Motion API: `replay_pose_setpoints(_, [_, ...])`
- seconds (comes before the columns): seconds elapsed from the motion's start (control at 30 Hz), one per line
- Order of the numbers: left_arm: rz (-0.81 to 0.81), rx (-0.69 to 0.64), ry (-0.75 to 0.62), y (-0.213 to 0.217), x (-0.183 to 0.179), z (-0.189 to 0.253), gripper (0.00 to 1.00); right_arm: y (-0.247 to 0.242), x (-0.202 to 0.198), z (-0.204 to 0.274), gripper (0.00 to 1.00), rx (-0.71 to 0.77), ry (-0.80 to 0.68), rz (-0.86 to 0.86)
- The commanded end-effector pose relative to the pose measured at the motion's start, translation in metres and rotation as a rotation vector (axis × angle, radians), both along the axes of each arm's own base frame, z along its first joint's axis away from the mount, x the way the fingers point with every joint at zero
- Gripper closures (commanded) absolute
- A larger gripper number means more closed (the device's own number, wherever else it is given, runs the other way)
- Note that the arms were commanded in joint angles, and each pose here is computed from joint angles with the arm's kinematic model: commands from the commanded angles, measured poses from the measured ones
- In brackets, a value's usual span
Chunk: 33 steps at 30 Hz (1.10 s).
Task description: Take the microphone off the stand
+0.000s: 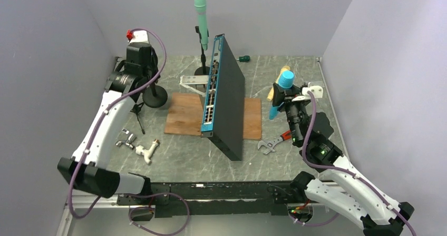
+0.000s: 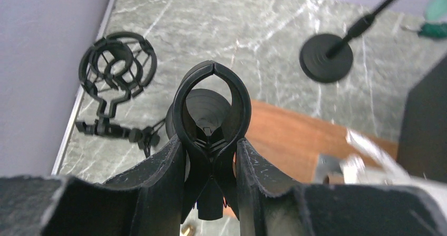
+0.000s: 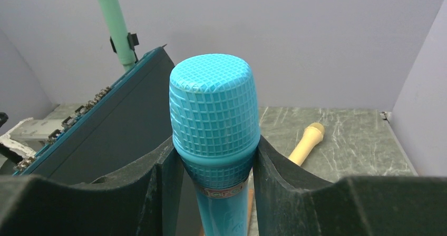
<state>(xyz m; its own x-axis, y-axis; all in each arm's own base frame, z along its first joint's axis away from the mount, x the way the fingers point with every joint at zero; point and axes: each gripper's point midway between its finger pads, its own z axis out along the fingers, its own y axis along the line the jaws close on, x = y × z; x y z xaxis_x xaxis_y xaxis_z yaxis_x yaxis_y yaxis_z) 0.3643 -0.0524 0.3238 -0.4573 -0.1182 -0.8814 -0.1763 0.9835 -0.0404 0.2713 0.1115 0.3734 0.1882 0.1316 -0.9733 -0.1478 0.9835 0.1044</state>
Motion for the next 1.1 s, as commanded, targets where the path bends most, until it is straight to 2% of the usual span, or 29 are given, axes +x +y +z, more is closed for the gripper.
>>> replay_pose_setpoints(0.0, [0.125,-0.048,-0.262,0.02,0.061,0.056,1.0,-0.004,-0.006,0.012,1.0,0.044,-0.044,0.007])
replay_pose_setpoints(0.2, [0.107,-0.089,-0.282,0.025,0.122,0.056,1.0,-0.003,-0.002,0.006,1.0,0.026,-0.031,-0.003])
replay_pose_setpoints(0.43, [0.137,-0.056,-0.272,0.043,0.178,0.041,1.0,0.0,0.002,-0.001,1.0,0.013,-0.016,-0.003])
replay_pose_setpoints(0.63, [0.198,-0.081,-0.242,0.072,0.211,0.017,1.0,0.006,0.011,-0.009,1.0,-0.012,0.008,-0.009])
replay_pose_setpoints(0.9, [0.243,-0.151,-0.198,0.098,0.226,-0.023,1.0,0.01,0.023,-0.021,1.0,-0.038,0.05,-0.021])
replay_pose_setpoints(0.93, [0.238,-0.169,-0.193,0.101,0.228,-0.025,0.92,0.011,0.024,-0.022,1.0,-0.041,0.055,-0.019])
replay_pose_setpoints(1.03, [0.222,-0.205,-0.164,0.103,0.23,-0.033,0.57,0.013,0.028,-0.025,1.0,-0.048,0.07,-0.016])
replay_pose_setpoints(1.07, [0.205,-0.214,-0.156,0.102,0.229,-0.033,0.5,0.014,0.029,-0.025,1.0,-0.051,0.075,-0.016])
